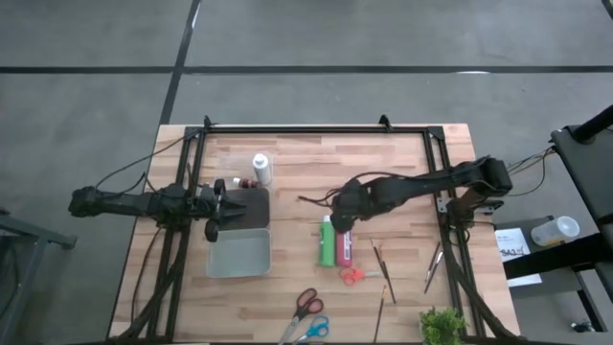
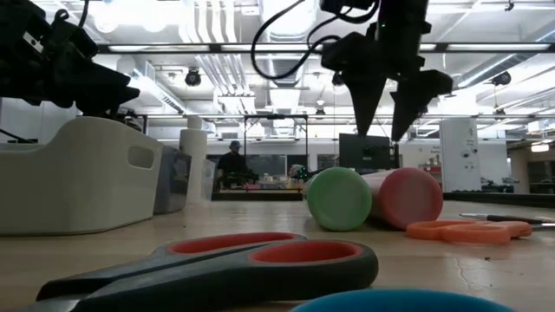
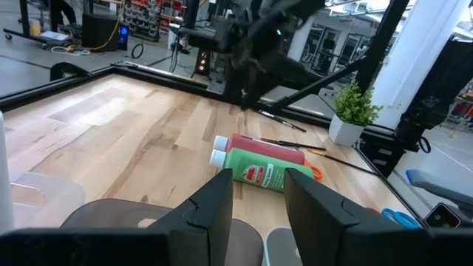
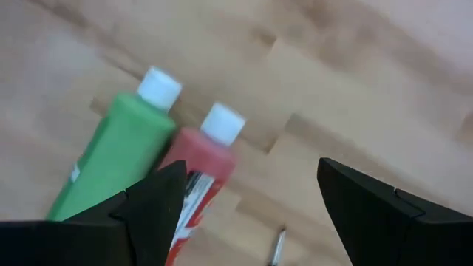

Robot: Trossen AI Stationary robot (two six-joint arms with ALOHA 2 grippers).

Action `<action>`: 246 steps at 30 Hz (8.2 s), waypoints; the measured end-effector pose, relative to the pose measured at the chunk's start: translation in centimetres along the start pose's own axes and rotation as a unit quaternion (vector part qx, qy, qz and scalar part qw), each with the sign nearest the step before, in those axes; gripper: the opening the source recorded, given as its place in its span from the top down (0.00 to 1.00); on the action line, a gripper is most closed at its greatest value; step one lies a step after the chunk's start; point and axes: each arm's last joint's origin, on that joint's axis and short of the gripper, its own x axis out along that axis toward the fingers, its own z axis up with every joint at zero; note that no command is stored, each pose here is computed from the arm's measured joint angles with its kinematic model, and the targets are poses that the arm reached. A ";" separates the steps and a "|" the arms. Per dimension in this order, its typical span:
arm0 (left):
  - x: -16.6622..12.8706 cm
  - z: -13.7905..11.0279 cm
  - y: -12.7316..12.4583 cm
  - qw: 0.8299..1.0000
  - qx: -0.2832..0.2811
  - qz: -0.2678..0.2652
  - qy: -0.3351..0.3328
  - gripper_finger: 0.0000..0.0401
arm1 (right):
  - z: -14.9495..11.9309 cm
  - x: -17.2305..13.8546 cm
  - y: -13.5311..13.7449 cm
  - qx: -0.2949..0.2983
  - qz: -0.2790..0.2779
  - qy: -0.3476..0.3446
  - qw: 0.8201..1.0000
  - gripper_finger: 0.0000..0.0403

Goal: Pick & Place Paint Supplies
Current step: Put the pink paint bottle into the transparent bin

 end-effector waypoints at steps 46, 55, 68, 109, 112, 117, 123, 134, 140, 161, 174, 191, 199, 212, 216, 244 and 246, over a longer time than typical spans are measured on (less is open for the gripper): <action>0.0 0.0 0.0 1.000 0.000 0.000 0.000 0.68 | -2.2 8.5 0.4 0.062 0.049 0.070 0.994 0.25; 0.0 0.0 0.0 1.000 0.000 0.000 0.000 0.68 | -2.2 8.5 0.4 0.059 0.050 0.073 0.994 0.26; 0.0 0.0 0.0 1.000 0.000 0.000 0.000 0.68 | -2.1 8.5 0.5 0.046 0.060 0.073 0.994 0.50; 0.0 0.0 0.0 1.000 0.000 0.000 0.002 0.68 | 7.6 0.9 3.9 -0.268 0.153 -0.510 0.803 0.51; 0.1 -0.1 0.0 1.000 0.000 0.001 0.006 0.68 | 8.8 2.0 4.0 -0.264 0.200 -0.549 0.767 0.51; 0.1 -0.1 0.0 1.000 0.001 0.002 0.009 0.68 | 11.2 4.3 3.6 -0.265 0.268 -0.583 0.720 0.51; 0.1 -0.2 0.0 1.000 0.001 0.003 0.012 0.68 | 14.3 6.6 4.4 -0.272 0.301 -0.593 0.696 0.51; 0.3 -0.4 0.1 1.000 0.001 0.007 0.024 0.68 | 19.1 9.1 7.1 -0.303 0.348 -0.601 0.653 0.51; 0.3 -0.5 0.1 1.000 0.002 0.007 0.028 0.68 | 20.3 10.9 8.3 -0.308 0.348 -0.589 0.661 0.51; 0.4 -0.5 0.1 0.999 0.002 0.008 0.031 0.68 | 19.9 12.7 8.1 -0.313 0.342 -0.532 0.708 0.51; 0.4 -0.5 0.1 0.999 0.002 0.008 0.031 0.68 | 19.9 13.2 7.8 -0.309 0.340 -0.518 0.721 0.38; 0.4 -0.5 0.1 0.999 0.002 0.008 0.031 0.68 | 20.0 13.2 7.8 -0.309 0.338 -0.518 0.722 0.32; 0.4 -0.5 0.1 0.999 0.002 0.008 0.031 0.68 | 20.0 12.3 7.7 -0.313 0.333 -0.500 0.735 0.32; 0.4 -0.5 0.1 0.999 0.002 0.008 0.031 0.68 | 19.8 9.8 7.0 -0.339 0.297 -0.447 0.772 0.32; 0.4 -0.5 0.1 0.999 0.002 0.008 0.031 0.68 | 19.9 9.3 6.9 -0.339 0.293 -0.444 0.776 0.32; 0.4 -0.5 0.1 0.999 0.002 0.008 0.031 0.68 | 20.3 6.9 7.3 -0.322 0.304 -0.471 0.763 0.32; 0.4 -0.5 0.1 0.999 0.002 0.008 0.031 0.68 | 20.1 6.8 7.2 -0.311 0.297 -0.479 0.765 0.32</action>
